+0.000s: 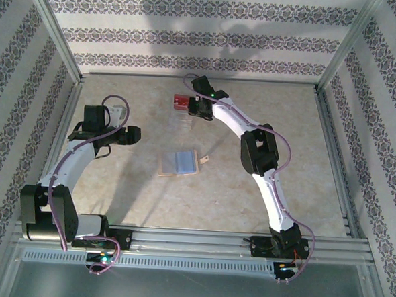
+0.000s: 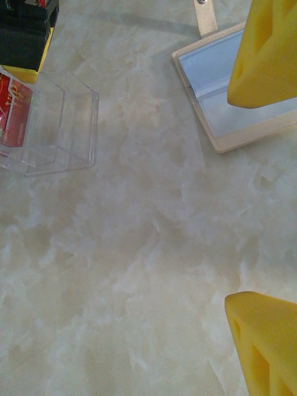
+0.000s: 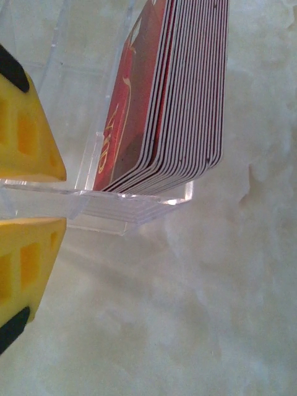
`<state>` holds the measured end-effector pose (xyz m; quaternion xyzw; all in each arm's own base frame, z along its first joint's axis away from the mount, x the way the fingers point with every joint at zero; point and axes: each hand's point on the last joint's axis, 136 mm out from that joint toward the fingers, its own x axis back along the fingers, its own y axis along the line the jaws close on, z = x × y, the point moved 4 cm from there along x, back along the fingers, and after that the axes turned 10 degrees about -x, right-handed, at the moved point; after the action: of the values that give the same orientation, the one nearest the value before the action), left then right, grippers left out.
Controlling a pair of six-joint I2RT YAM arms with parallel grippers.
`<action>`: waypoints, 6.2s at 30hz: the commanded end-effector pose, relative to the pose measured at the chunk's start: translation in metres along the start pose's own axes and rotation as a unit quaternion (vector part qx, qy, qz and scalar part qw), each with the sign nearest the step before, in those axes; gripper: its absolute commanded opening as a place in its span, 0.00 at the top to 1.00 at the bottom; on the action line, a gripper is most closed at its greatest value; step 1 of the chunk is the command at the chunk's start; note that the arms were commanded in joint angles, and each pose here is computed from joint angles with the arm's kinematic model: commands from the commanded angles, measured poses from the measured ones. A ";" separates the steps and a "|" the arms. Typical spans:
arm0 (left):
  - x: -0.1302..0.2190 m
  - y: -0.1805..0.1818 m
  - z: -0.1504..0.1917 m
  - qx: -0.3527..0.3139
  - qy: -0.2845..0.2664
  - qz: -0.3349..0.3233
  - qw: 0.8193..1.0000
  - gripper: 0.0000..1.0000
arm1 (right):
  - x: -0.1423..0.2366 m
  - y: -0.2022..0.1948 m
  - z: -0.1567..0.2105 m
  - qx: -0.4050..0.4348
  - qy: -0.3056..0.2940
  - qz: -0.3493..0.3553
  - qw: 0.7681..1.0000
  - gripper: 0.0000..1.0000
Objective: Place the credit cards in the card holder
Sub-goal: Pick up the storage box from the top-center of the table, then place the storage box at the middle-right of the table, then pick up the credit card from the storage box.
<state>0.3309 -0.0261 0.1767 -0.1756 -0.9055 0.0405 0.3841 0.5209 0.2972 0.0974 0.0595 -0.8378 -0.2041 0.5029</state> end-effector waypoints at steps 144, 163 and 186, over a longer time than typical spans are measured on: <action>-0.239 -0.256 0.025 -0.278 0.240 0.168 0.915 0.06 | 0.180 -0.226 0.067 0.069 -0.003 0.085 0.994 0.41; -0.240 -0.254 0.027 -0.279 0.242 0.165 0.915 0.06 | 0.166 -0.210 0.079 0.128 0.024 0.101 0.986 0.39; -0.240 -0.252 0.029 -0.283 0.245 0.162 0.913 0.06 | 0.185 -0.218 0.072 0.106 0.002 0.113 0.988 0.45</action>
<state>0.4073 -0.3623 0.0741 -0.4516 -0.7409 -0.1543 0.4726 0.3474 0.0698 0.1256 0.0329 -0.8524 -0.0629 0.5180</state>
